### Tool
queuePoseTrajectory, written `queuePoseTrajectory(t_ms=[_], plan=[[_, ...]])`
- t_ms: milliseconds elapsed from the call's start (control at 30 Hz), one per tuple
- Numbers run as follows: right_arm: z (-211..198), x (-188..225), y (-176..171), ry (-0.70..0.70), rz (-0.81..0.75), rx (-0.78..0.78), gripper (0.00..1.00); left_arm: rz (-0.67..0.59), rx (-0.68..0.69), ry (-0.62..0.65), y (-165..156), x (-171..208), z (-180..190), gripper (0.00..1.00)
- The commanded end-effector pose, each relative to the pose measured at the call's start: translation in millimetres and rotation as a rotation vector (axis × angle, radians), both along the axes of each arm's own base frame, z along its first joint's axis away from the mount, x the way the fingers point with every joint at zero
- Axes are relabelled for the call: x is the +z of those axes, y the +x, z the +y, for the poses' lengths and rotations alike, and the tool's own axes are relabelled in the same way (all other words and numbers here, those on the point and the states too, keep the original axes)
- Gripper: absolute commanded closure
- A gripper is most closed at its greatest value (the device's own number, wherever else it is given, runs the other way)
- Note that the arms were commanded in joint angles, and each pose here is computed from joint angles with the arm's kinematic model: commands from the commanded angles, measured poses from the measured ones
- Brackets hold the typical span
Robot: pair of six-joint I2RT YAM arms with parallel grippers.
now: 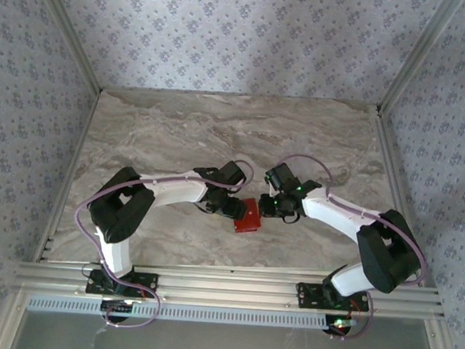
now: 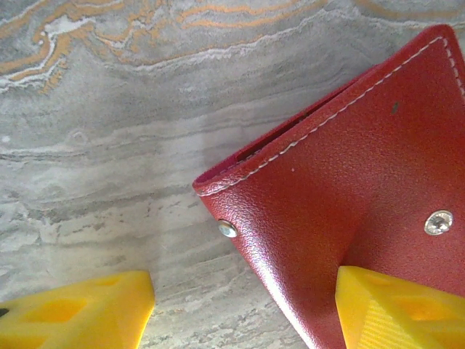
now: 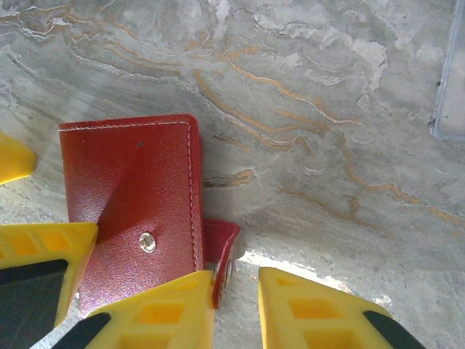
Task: Put the credit cards into the card holder
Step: Close the button on the card holder.
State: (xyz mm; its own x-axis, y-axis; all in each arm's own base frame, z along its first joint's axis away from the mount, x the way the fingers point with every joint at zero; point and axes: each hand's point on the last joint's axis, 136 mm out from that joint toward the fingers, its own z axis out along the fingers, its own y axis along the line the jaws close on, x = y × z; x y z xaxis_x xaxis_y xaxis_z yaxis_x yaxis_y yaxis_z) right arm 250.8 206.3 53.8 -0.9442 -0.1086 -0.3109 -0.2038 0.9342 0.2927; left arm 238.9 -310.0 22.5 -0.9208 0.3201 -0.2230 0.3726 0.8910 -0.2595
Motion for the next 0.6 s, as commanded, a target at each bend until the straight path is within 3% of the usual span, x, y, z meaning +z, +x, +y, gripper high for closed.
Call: queuePoseTrajectory(t_ms=[0,267,567], plan=[[5.8,5.6,5.8,0.024,-0.01,0.012,0.78,0.045,-0.024,0.08,-10.1,-40.2,9.6,0.32],[10.7,9.0,9.3,0.046,-0.04,0.045,1.0,0.048,-0.023,0.079,-10.5,-40.9,9.0,0.32],[22.2,22.0,3.0,0.116,-0.052,0.105,1.0,0.051,-0.023,0.096,-9.0,-45.1,10.7,0.33]])
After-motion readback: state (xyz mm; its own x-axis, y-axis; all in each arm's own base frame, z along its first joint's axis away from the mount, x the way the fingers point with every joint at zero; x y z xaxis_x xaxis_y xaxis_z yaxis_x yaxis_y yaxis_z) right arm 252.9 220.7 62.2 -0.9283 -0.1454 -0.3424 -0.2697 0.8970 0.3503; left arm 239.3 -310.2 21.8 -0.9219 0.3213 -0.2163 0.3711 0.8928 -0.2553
